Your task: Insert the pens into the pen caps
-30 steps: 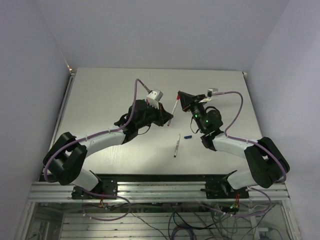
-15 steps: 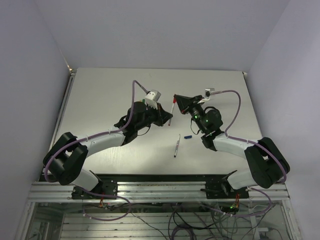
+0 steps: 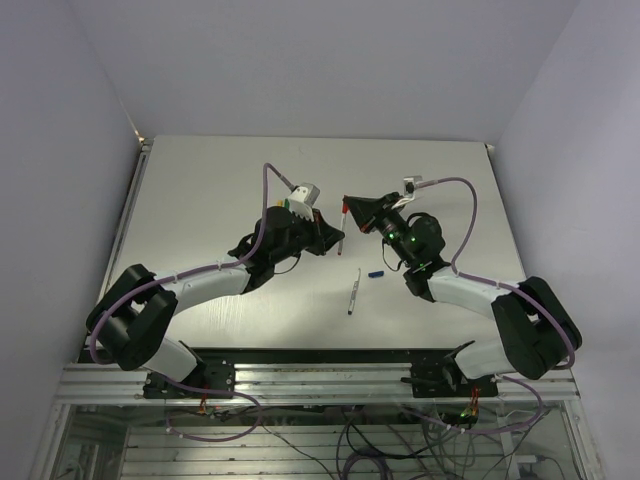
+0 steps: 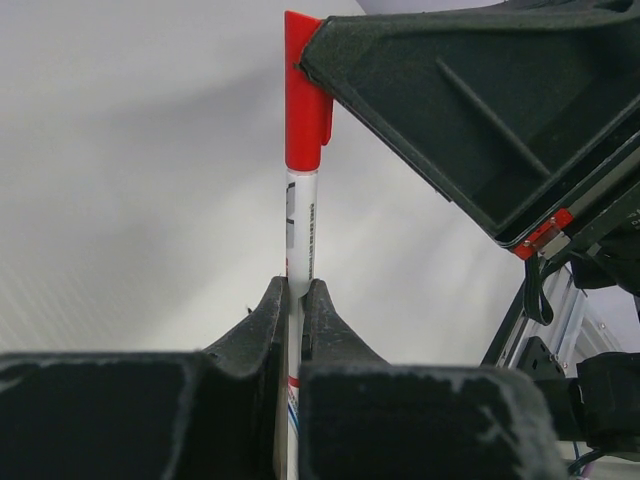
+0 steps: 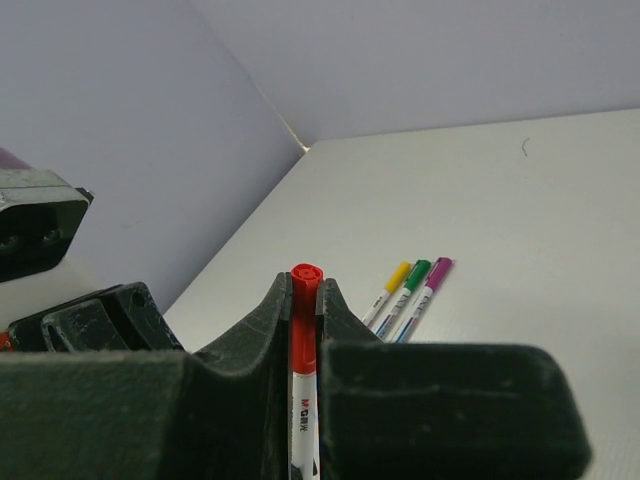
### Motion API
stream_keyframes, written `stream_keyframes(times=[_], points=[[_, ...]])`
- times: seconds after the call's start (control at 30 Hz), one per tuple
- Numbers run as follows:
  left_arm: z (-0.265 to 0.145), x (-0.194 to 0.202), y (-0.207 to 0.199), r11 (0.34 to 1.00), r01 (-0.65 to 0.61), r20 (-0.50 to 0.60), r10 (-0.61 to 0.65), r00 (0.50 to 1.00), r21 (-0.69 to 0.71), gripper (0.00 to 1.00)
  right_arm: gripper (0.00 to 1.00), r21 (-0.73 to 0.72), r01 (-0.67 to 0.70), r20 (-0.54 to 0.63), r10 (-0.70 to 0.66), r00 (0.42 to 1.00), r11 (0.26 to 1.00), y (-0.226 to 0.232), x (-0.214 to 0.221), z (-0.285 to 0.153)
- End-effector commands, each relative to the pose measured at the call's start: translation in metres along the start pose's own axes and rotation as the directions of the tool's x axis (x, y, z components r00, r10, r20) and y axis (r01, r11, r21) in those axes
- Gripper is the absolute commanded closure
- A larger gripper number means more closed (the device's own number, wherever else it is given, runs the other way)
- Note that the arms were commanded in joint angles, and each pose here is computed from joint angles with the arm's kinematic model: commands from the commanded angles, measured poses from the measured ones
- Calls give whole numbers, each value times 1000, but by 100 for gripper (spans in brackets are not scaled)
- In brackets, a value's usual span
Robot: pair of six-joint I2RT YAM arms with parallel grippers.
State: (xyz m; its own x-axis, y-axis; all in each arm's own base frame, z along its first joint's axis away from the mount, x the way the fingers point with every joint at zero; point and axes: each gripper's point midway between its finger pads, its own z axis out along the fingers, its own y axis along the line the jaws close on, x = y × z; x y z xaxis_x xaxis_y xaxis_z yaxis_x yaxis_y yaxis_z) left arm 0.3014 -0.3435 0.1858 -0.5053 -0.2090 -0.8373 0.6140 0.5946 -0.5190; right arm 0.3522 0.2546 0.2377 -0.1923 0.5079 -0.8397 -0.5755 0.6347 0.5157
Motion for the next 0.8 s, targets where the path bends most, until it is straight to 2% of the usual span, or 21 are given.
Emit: stream_keyframes(times=[0.0, 0.33, 0.77], points=[[-5, -74, -20, 998, -18, 246, 4, 969, 54, 93, 100, -11, 3, -195, -5, 981, 1000, -1, 49, -17], [-12, -98, -22, 995, -1, 305, -29, 952, 96, 93, 100, -14, 49, -337, -51, 940, 999, -1, 87, -28], [-21, -114, -12, 999, -15, 343, -2, 939, 47, 93, 100, -31, 34, -413, -44, 910, 999, 1, 108, -30]])
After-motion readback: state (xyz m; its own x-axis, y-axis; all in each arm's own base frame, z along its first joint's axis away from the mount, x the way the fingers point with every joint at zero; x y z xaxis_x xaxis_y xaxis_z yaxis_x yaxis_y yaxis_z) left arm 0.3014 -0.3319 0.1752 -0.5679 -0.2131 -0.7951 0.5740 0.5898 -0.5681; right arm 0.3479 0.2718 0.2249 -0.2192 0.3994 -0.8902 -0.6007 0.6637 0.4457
